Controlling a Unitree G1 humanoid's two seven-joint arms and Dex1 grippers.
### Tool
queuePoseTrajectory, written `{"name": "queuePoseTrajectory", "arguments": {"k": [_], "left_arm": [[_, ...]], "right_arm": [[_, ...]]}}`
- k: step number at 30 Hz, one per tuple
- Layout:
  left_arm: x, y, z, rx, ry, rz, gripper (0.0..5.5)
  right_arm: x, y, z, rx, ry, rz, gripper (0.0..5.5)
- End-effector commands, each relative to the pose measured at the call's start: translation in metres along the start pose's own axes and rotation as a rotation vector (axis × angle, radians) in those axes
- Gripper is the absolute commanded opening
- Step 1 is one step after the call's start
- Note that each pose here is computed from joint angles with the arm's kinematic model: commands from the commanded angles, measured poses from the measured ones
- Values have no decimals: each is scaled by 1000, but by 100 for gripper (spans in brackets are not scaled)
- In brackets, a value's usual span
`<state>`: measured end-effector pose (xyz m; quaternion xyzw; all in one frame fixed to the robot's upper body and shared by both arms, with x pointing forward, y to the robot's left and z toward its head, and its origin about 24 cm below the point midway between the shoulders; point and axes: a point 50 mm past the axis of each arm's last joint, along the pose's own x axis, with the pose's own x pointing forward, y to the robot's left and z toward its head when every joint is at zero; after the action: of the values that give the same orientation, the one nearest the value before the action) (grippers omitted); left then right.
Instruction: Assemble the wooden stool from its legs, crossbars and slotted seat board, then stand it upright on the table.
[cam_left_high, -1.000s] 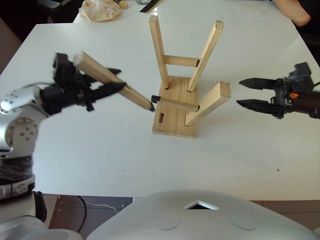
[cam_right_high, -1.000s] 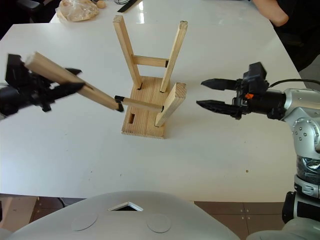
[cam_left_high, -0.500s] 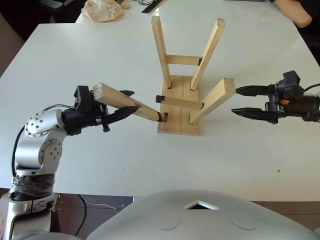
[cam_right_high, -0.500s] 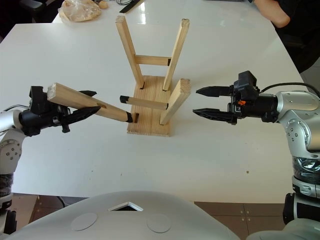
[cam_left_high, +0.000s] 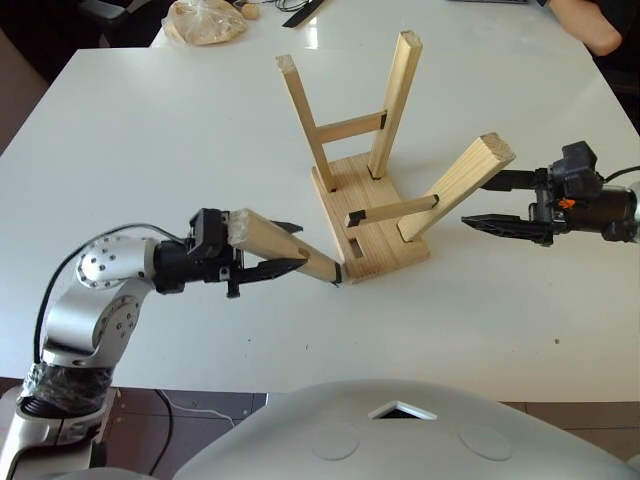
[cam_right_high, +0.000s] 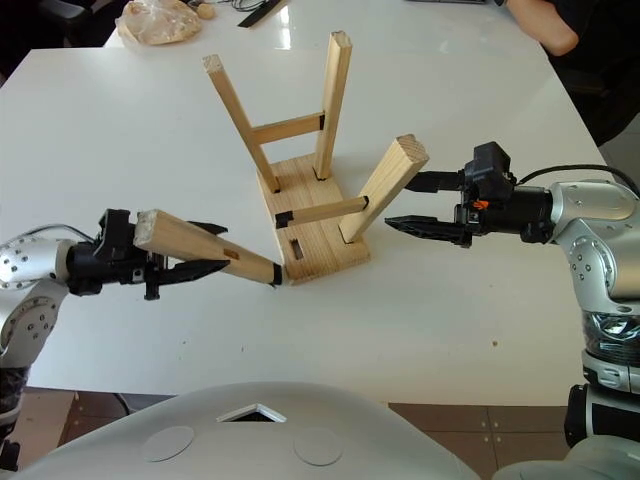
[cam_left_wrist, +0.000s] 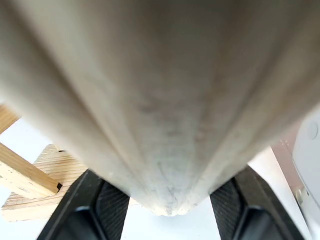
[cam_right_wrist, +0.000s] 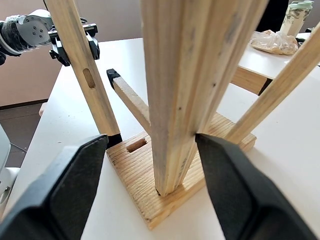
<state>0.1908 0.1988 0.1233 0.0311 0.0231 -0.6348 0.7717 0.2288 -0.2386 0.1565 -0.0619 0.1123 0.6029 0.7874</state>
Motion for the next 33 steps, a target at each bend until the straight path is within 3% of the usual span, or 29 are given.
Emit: {"name": "queuePoseTrajectory", "arguments": {"k": [1,12,33], "left_arm": [[-5,16,-1,-45,70,84,204],[4,-1,34,-11,-23,-2,204],[19,7,29,-15,-43,76,204]], "right_arm": [[0,0,0,-15,8,-4,322],[-4,-1,3,-15,0,-10,322],[-2,1,1,12,-30,-15,322]]}}
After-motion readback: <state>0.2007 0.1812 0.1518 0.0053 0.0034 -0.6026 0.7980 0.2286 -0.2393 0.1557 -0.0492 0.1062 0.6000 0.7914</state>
